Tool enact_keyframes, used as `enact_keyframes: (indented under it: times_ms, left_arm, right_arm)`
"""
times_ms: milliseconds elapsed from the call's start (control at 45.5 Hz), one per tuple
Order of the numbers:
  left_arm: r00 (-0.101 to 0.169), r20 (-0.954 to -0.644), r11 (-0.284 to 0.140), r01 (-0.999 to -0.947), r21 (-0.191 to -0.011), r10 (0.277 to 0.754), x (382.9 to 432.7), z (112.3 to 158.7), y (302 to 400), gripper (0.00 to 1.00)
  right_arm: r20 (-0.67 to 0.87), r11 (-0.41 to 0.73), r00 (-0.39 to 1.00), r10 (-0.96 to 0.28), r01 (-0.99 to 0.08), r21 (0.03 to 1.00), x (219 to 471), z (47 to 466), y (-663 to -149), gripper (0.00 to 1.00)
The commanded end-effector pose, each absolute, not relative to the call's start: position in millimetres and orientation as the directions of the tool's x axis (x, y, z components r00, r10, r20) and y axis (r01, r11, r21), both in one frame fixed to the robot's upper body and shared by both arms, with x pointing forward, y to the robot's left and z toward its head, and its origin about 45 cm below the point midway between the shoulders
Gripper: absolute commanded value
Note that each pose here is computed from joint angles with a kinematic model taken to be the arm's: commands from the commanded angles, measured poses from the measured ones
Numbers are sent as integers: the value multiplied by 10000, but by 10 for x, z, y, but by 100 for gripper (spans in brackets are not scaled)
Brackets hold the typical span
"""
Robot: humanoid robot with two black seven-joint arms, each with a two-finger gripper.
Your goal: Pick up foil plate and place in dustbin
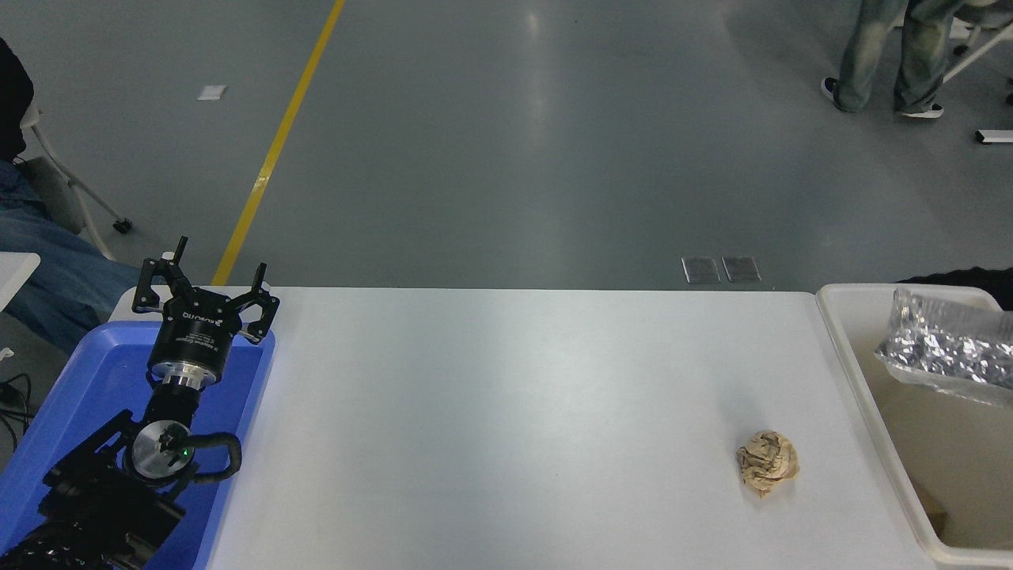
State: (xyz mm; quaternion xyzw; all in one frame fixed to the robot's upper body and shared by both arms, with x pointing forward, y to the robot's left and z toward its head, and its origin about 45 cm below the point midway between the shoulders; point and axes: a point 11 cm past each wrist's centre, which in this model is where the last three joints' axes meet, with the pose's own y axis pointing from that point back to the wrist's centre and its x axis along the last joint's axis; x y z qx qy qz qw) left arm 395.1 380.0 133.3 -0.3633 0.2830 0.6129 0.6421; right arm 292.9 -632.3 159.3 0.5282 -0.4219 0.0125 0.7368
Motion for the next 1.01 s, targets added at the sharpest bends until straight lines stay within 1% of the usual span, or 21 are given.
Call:
enact_keyframes:
  times_ms: [0,220,264,286,352,396,418,440,462,549,593,637,725,747,769,835,923,989]
  left_arm:
    - [879,-8088,-162,-9927,-1195,5815,3951,1333,3802,100]
    - [864,-8086,-171,-9928,-1184,5820,3951,1332,3803,100]
    - [864,-8086,-171,-9928,-1184,5820,3951,1332,3803,100]
    - [907,-8089,-150,-9924,-1220,5809,3958,1342,3797,100]
    - [894,-8083,-146,-9926,-1203,5820,3956,1337,3798,100]
    - [923,-8087,-129,-9924,-1225,5810,3957,1341,3793,100]
    - [929,-8088,-100,-9926,-1212,5807,3958,1337,3783,100]
    - [928,-8076,-93,-9926,-1207,5823,3957,1338,3788,100]
    - [956,-8077,-81,-9923,-1233,5818,3962,1346,3786,100]
    - [956,-8077,-69,-9924,-1225,5818,3962,1345,3784,100]
    - [942,-8078,-85,-9925,-1219,5819,3957,1340,3787,100]
    - [956,-8077,-81,-9923,-1233,5818,3962,1346,3786,100]
    - [957,-8080,-64,-9925,-1221,5814,3957,1340,3785,100]
    - [971,-8078,-61,-9923,-1236,5814,3962,1346,3783,100]
    - [957,-8080,-64,-9925,-1221,5814,3957,1340,3785,100]
    - [943,-8077,-73,-9926,-1211,5820,3955,1337,3789,100]
    - [957,-8080,-77,-9924,-1230,5814,3957,1341,3786,100]
    - [942,-8078,-85,-9925,-1219,5819,3957,1340,3787,100]
  right_arm:
    - [6531,4871,6061,-4541,-4448,7515,2708,1298,-6337,100]
    - [6466,4787,6093,-4590,-4435,7578,2707,1269,-6309,100]
    - [6488,4750,6043,-4624,-4490,7568,2732,1279,-6297,100]
    - [6478,4728,6037,-4646,-4495,7579,2737,1279,-6291,100]
    - [6338,4459,6142,-4702,-4544,7711,2785,1242,-6205,100]
    - [6167,3971,6221,-4824,-4721,7870,2908,1243,-6053,100]
    - [6120,3652,6311,-4766,-4911,7909,3036,1289,-5941,100]
    - [6128,3255,6333,-4726,-5208,7892,3221,1415,-5810,100]
    - [6107,3050,6390,-4678,-5318,7901,3308,1525,-5757,100]
    - [5731,2364,6942,-4355,-5261,8169,3408,1878,-5591,100]
    - [5604,1898,7264,-3979,-5324,8249,3528,2057,-5388,100]
    - [5478,1462,7578,-3544,-5338,8329,3635,2254,-5173,100]
    - [4889,621,8286,-2728,-4920,8684,3720,2567,-4740,100]
    - [4739,411,8450,-2477,-4795,8766,3746,2633,-4611,100]
    - [4599,227,8596,-2225,-4670,8839,3774,2693,-4486,100]
    - [4033,-258,9034,-1456,-4110,9113,3822,2870,-4122,100]
    - [2841,-917,9566,-649,-2892,9529,3773,3069,-3676,100]
    - [1795,-1294,9838,26,-1777,9755,3682,3238,-3334,100]
